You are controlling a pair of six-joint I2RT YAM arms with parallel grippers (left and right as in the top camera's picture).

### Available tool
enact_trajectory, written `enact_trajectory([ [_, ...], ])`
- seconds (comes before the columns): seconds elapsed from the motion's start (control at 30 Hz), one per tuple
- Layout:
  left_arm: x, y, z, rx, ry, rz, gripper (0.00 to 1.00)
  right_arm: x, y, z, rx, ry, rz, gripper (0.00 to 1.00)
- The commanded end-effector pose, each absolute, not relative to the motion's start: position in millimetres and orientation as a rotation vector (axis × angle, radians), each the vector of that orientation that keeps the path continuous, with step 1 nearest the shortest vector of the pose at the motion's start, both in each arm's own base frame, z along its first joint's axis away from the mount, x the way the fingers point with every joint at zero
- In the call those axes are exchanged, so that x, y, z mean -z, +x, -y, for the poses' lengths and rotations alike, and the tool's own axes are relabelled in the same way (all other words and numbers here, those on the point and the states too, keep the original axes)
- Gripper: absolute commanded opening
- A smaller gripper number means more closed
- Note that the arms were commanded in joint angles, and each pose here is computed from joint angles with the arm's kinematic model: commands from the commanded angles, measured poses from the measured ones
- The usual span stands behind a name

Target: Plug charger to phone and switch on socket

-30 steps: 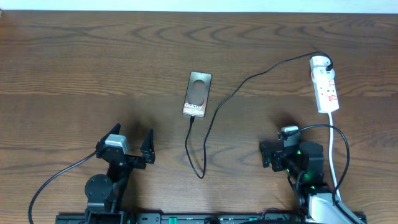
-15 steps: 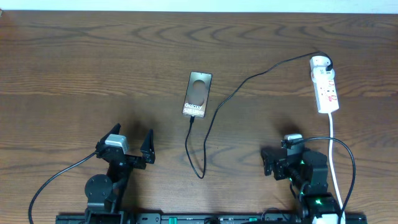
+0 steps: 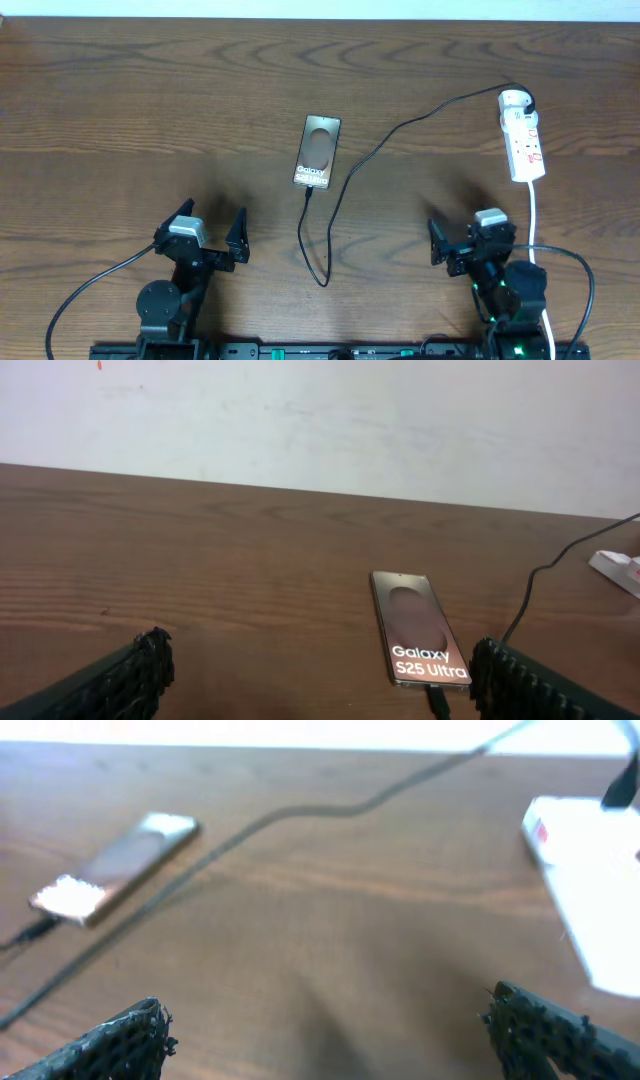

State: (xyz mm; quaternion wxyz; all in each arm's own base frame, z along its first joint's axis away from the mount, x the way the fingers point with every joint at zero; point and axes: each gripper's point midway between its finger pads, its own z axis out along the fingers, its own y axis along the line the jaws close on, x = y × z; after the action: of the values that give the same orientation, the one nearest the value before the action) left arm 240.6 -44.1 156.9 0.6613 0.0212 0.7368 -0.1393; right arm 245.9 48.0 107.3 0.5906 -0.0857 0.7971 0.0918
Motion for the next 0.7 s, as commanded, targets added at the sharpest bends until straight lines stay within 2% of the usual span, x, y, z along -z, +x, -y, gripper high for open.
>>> enact_trajectory([
  [0.0, -141, 240, 45, 0.316, 0.056, -1.714, 0.96, -125, 245, -49, -0.218, -0.198, -1.776, 0.99],
  [0.23, -141, 240, 45, 0.316, 0.056, -1.714, 0.96, -162, 240, -49, -0.206, -0.202, -1.615, 0.99],
  [0.67, -141, 240, 45, 0.316, 0.056, -1.714, 0.96, -161, 241, -49, -0.207, -0.202, -1.62, 0.99],
])
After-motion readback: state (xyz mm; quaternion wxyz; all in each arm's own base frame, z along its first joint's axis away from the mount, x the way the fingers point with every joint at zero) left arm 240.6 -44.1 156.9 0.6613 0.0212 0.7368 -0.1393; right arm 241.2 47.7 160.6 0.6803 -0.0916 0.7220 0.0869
